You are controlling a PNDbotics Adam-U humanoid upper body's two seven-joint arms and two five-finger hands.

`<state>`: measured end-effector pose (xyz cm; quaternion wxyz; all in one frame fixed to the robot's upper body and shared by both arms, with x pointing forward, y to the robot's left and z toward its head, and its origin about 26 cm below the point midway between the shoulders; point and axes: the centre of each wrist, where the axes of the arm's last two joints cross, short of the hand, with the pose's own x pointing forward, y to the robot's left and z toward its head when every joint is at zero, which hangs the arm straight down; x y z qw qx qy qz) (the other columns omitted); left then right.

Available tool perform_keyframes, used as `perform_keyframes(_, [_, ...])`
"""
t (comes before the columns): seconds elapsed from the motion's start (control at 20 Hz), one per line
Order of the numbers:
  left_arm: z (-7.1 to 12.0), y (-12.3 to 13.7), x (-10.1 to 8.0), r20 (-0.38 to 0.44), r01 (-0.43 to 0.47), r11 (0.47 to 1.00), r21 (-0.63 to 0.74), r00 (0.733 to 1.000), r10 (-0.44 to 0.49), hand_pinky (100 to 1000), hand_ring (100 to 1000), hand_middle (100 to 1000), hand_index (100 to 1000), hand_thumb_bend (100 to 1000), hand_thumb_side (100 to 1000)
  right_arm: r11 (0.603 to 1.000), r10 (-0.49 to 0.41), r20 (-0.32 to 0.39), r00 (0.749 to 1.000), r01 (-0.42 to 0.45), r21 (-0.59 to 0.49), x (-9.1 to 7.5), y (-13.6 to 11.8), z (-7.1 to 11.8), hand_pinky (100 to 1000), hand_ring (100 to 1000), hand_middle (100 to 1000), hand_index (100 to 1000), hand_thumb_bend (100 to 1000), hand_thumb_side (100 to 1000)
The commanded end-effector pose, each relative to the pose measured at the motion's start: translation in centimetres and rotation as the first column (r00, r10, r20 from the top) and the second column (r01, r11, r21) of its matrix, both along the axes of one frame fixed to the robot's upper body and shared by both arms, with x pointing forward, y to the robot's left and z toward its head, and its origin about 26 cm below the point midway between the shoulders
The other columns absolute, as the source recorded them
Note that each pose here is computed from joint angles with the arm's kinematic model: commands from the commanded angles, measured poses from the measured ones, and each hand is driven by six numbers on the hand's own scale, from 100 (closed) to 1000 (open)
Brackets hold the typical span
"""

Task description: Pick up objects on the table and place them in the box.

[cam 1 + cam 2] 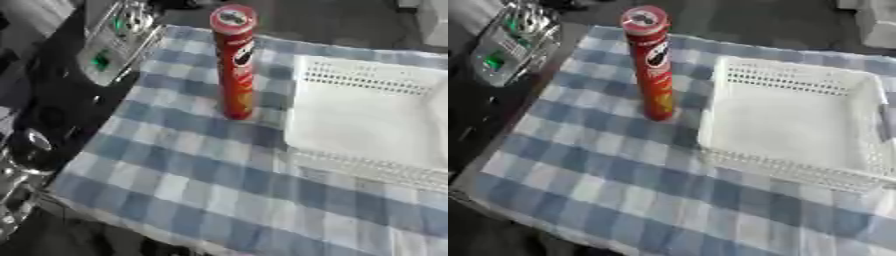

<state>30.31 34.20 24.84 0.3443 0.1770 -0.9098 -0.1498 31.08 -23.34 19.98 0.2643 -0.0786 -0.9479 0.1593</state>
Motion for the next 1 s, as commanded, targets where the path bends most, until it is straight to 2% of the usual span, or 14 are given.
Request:
perform_keyframes(0.05, [0.6,0.2,0.1,0.017,0.010,1.000,0.011,1.000,-0.010,949,956,1000,1000,1000,558,1.000,0.007,0.021,1.000,-0.007,-0.004,-0.1,0.1,0.5,756,843,887,974,100,1000])
perform_keyframes(0.55, [0.1,0.4,0.1,0.000,0.017,1.000,0.003,1.000,-0.017,960,959,1000,1000,1000,600,1.000,0.007,0.009,1.000,-0.007,-0.005,-0.1,0.0,0.3,760,847,890,984,100,1000])
perform_keyframes(1.0, [-1.6,0.1,-0.2,-0.057,0.039,0.999,0.002,0.998,-0.038,969,963,1000,1000,1000,596,1.000,0.009,0.008,1.000,-0.009,-0.005,-0.1,0.0,0.3,761,849,890,984,100,1000])
